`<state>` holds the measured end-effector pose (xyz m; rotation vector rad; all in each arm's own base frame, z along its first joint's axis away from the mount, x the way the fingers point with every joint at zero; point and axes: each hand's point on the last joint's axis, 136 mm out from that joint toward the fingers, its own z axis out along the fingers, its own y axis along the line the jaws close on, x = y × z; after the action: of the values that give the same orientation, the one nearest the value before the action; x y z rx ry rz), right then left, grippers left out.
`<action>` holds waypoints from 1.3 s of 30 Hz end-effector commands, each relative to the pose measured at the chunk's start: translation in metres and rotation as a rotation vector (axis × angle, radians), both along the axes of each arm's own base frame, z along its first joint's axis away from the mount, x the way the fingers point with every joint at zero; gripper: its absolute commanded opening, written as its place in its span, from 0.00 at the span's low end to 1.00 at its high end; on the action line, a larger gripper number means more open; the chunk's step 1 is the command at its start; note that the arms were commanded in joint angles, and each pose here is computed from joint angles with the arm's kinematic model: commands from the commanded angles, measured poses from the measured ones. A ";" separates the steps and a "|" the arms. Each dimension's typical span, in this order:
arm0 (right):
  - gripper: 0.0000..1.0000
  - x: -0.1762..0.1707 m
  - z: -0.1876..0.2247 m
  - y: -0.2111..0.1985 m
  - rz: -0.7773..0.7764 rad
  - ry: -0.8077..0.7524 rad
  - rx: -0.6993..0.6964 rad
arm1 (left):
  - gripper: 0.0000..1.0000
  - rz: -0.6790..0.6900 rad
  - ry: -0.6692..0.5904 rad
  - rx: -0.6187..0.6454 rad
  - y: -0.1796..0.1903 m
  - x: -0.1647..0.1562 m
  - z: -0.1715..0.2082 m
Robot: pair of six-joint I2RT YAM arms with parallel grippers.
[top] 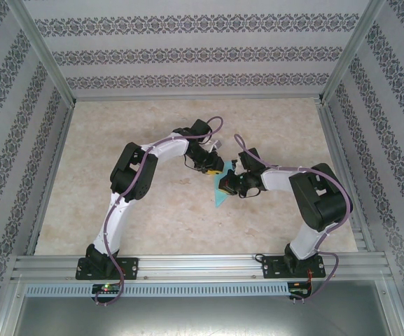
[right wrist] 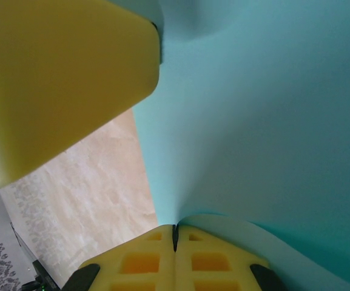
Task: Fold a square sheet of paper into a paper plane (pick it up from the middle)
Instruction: Third fold the triangle at the center of the table.
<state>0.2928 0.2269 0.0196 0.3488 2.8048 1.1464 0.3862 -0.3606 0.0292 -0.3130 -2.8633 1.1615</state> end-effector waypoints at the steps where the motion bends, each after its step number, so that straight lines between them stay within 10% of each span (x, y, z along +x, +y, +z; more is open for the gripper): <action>1: 0.03 0.008 0.007 0.007 0.001 -0.032 0.021 | 0.29 -0.002 0.030 0.040 0.009 -0.004 -0.019; 39: 0.07 -0.002 -0.023 -0.007 0.007 0.034 -0.077 | 0.39 0.003 -0.012 -0.018 0.001 0.003 0.011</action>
<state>0.2970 0.2279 0.0157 0.3435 2.8047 1.1396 0.3855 -0.3631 0.0323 -0.3203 -2.8479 1.1888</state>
